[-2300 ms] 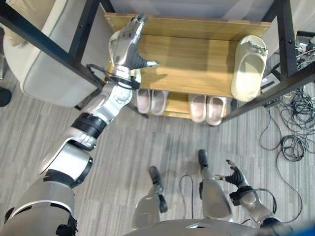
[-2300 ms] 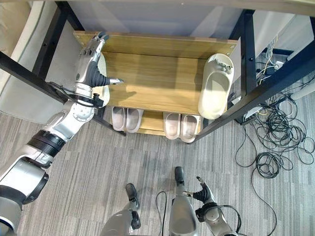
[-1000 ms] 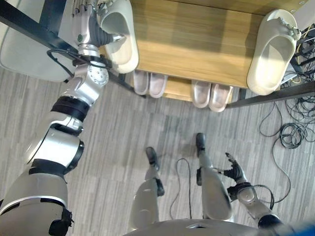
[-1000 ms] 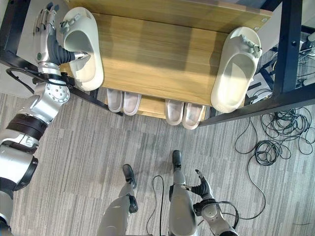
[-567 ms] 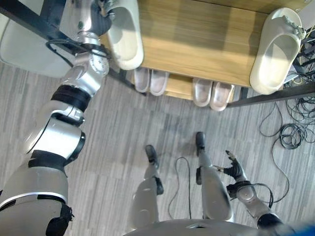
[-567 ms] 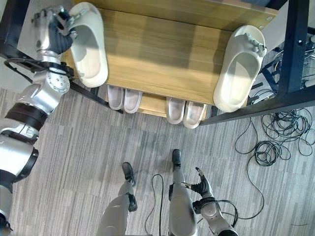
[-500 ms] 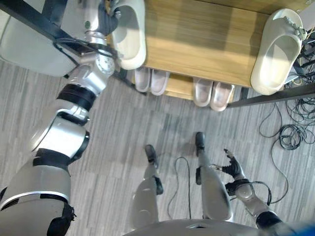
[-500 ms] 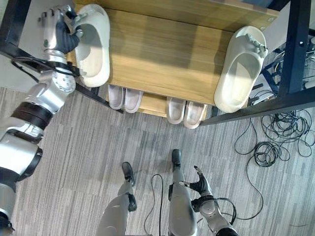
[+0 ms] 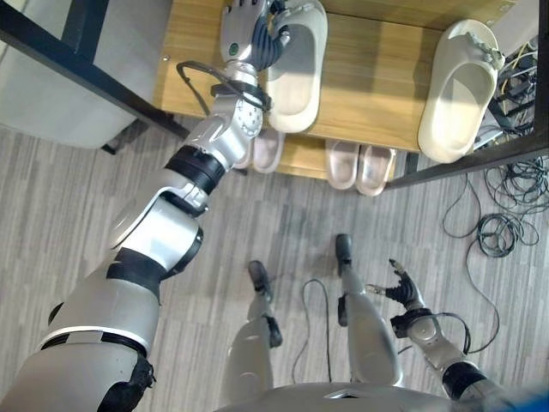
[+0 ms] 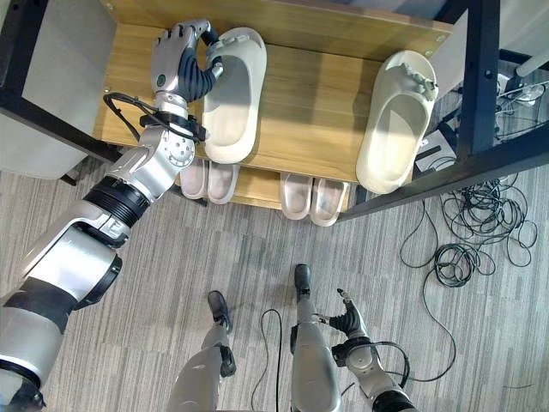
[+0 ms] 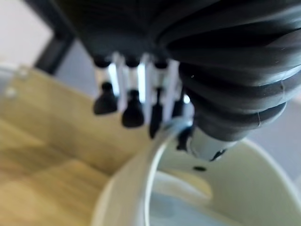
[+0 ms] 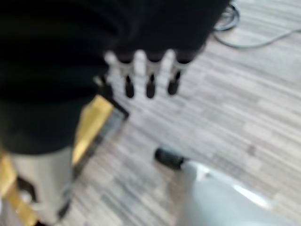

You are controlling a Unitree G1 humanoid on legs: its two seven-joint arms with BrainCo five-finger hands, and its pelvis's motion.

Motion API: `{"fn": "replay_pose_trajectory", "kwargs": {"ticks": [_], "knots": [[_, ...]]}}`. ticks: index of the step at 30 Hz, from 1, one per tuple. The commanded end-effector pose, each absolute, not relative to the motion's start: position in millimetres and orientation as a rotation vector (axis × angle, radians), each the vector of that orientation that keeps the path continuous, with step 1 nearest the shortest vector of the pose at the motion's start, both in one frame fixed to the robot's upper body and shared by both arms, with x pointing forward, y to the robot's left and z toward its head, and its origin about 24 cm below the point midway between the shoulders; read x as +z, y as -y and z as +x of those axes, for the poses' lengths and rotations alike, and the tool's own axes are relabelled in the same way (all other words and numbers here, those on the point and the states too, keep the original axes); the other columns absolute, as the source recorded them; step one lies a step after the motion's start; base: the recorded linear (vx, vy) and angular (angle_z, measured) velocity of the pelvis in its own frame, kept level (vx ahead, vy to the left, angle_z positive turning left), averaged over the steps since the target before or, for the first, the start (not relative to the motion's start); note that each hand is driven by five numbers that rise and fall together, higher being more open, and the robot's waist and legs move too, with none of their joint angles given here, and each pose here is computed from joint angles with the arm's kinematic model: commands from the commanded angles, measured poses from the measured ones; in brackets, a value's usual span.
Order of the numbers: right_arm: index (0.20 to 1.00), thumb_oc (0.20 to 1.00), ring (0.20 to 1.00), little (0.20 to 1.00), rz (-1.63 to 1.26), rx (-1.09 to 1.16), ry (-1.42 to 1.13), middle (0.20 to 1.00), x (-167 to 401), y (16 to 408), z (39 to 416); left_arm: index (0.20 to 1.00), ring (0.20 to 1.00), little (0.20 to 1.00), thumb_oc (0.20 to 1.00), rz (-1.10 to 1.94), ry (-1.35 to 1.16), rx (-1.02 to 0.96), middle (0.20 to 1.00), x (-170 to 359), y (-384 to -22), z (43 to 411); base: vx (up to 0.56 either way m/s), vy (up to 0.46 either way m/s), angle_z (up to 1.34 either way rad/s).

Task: Arrange the slippers neatly on the shoe rack.

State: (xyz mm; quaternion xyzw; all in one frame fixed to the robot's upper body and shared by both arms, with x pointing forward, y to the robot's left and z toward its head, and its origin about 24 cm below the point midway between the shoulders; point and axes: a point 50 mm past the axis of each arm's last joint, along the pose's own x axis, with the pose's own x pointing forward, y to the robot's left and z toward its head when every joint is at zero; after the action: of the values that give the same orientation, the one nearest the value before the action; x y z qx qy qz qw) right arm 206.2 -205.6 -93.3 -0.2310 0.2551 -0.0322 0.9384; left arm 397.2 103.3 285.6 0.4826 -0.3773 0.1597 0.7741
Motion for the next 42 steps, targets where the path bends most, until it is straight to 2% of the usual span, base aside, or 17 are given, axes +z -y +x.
{"fn": "replay_pose_trajectory", "kwargs": {"ticks": [1, 14, 24, 35, 42], "knots": [[1.000, 1.000, 1.000, 1.000, -0.494, -0.085, -0.507, 1.000, -89, 214, 212, 0.200, 0.200, 0.200, 0.200, 1.029, 0.939, 0.429, 0.200, 330, -103, 391, 0.02, -0.021, -0.06], [1.000, 1.000, 1.000, 1.000, -0.460, -0.153, -0.542, 1.000, -90, 223, 213, 0.200, 0.200, 0.200, 0.200, 0.898, 0.834, 0.324, 0.200, 283, -83, 392, 0.02, -0.022, -0.04], [1.000, 1.000, 1.000, 1.000, -0.462, -0.154, -0.512, 1.000, -86, 224, 219, 0.200, 0.200, 0.200, 0.200, 1.060, 0.887, 0.449, 0.200, 306, -81, 395, -0.01, -0.021, -0.01], [1.000, 1.000, 1.000, 1.000, -0.474, -0.156, -0.524, 1.000, -86, 227, 222, 0.200, 0.200, 0.200, 0.200, 1.027, 0.850, 0.445, 0.200, 313, -74, 400, 0.00, -0.018, -0.07], [1.000, 1.000, 1.000, 1.000, -0.485, -0.154, -0.527, 1.000, -85, 229, 225, 0.200, 0.200, 0.200, 0.200, 0.979, 0.900, 0.419, 0.200, 324, -54, 394, 0.01, -0.018, -0.04]]}}
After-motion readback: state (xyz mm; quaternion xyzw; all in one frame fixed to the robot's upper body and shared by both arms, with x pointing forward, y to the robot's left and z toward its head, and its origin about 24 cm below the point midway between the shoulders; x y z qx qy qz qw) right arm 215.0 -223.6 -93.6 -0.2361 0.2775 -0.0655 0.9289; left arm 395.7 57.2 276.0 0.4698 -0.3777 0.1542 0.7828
